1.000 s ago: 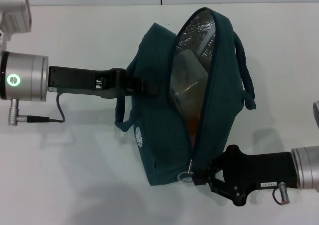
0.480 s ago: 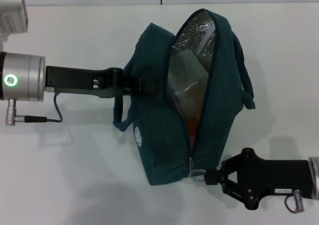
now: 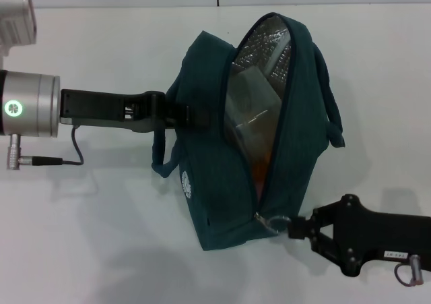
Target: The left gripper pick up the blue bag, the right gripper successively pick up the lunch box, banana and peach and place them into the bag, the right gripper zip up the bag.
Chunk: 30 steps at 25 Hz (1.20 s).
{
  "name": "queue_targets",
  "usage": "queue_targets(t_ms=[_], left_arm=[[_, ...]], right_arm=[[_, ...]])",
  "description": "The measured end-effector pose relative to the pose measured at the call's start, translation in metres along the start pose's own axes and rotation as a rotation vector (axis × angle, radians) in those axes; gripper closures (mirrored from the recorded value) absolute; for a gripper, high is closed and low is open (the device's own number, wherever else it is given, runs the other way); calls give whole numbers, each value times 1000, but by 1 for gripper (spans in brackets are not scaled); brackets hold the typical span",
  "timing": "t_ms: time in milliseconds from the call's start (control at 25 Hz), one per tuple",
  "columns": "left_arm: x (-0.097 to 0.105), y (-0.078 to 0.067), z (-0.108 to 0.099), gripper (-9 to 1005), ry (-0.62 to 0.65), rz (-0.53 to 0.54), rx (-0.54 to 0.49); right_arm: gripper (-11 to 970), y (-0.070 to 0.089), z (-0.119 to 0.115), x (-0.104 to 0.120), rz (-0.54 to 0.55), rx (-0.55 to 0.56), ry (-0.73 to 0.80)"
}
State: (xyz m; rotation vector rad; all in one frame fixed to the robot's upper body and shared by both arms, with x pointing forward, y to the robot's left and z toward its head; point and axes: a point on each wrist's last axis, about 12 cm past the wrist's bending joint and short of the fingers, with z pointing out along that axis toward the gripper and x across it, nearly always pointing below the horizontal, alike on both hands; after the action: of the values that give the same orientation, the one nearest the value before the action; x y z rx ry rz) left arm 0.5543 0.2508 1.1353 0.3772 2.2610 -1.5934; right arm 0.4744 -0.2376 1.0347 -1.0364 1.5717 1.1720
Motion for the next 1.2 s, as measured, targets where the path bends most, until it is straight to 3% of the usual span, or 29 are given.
queue_targets(t_ms=[720,1040,1200], left_arm=[[6,1,-4,938,-57,69,38],[13,3,-10,772,-115,107,58],[14,3,-25,693,-227,151,79]], right_arm=[[950,2,-6,-13,-30,-5,-128],[950,3,-7,-17,-47,5,-176],[950,3,-8,-19,-57,10,-199]])
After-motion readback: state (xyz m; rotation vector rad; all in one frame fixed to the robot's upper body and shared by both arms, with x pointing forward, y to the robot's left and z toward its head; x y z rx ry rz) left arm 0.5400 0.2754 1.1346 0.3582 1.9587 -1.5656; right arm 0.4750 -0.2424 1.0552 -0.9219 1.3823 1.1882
